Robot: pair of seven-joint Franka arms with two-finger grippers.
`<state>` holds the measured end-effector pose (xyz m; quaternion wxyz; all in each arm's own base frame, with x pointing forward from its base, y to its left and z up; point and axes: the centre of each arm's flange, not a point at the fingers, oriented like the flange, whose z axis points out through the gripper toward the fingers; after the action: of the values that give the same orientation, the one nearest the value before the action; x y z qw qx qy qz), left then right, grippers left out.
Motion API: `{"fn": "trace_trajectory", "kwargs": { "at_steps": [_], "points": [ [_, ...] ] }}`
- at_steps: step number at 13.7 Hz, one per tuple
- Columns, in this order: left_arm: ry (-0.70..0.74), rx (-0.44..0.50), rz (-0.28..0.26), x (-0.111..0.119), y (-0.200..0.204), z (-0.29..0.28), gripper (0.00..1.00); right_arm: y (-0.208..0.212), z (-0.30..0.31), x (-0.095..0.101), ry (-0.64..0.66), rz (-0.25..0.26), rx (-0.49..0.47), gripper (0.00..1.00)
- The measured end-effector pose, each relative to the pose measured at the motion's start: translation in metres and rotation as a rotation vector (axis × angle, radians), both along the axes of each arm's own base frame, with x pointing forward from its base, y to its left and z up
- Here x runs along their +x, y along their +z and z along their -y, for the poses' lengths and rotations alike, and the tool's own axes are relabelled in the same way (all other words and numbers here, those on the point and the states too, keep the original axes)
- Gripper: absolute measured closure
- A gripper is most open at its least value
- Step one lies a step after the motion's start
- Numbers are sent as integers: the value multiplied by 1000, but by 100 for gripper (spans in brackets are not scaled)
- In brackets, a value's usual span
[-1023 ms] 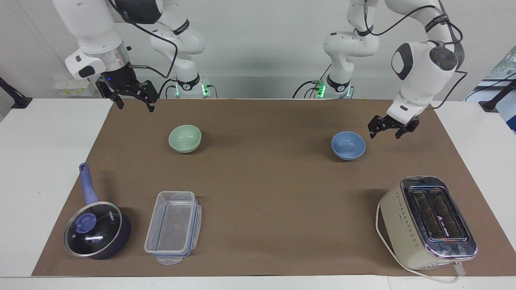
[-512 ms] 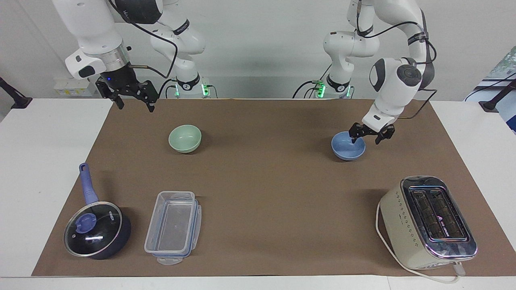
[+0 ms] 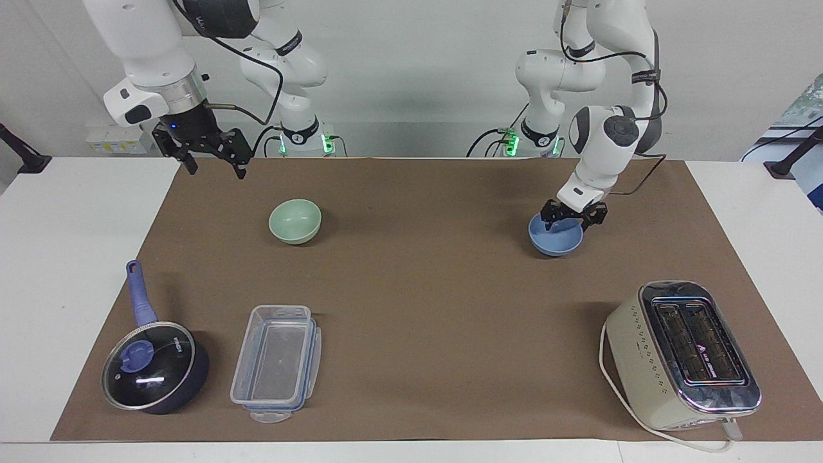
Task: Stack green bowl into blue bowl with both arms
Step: 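Lower the left gripper and grasp the rim of the blue bowl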
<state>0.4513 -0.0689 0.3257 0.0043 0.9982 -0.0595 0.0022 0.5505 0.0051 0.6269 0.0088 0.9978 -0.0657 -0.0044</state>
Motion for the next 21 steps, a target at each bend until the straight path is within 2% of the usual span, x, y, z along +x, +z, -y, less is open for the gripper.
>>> {"fn": "trace_trajectory", "kwargs": {
  "at_steps": [1, 2, 7, 8, 12, 14, 21],
  "points": [
    [17, -1, 6, 0, 0, 0, 10, 0, 0, 0, 0, 0, 0, 0],
    [38, -2, 9, 0, 0, 0, 26, 0, 0, 0, 0, 0, 0, 0],
    [76, -5, 20, 2, 1, -1, 89, 0, 0, 0, 0, 0, 0, 0],
    [77, -10, 30, 3, 5, 0, 94, 0, 0, 0, 0, 0, 0, 0],
    [90, -11, 34, 5, 9, -6, 94, 0, 0, 0, 0, 0, 0, 0],
    [103, -8, 19, 11, 17, -14, 95, 0, 0, 0, 0, 0, 0, 0],
    [125, -13, -24, 42, 88, -19, 95, 0, 0, 0, 0, 0, 0, 0]
  ]
}}
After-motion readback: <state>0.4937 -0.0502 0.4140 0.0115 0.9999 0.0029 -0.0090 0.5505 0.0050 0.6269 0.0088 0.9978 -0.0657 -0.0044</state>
